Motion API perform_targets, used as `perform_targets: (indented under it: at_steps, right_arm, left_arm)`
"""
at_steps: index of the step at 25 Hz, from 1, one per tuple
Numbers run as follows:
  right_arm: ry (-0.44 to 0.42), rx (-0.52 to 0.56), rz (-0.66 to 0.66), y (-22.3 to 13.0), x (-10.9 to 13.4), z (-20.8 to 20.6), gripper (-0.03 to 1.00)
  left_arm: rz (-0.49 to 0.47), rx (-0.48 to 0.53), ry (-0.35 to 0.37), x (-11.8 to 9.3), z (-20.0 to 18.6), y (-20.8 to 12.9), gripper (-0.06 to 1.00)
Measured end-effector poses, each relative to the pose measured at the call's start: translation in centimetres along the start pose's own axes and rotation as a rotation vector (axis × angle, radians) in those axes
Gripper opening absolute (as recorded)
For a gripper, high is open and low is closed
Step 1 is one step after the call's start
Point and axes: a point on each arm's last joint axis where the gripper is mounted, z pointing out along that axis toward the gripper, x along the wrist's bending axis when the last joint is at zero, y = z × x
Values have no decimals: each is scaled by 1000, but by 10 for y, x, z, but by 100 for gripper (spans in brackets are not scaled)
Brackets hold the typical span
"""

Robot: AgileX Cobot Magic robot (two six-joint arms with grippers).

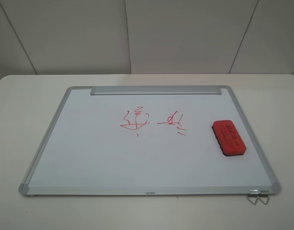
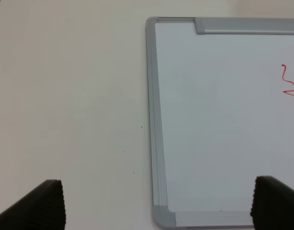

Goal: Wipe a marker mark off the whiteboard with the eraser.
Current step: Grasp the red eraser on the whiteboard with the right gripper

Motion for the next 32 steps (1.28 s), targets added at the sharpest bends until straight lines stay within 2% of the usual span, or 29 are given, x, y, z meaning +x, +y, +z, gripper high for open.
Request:
perform_targets:
  at_steps: [14,16,21,23,26,32]
  right_arm:
    - [0,18,-1,1,0,3,83]
    - [-1,86,-4,6,1,12,83]
    - [31,409,8,20,6,63,83]
    - [42,495,19,27,9,83,83]
    - [47,542,26,39,10,105,83]
    - [47,521,26,45,11,111,83]
  left_arm:
    - [0,0,0,0,0,0,77]
    - [0,0,0,0,0,0,77]
    - [0,0,0,0,0,0,77]
    - [0,0,0,0,0,0,77]
    - [0,0,0,0,0,0,77]
    - [0,0,0,0,0,0,77]
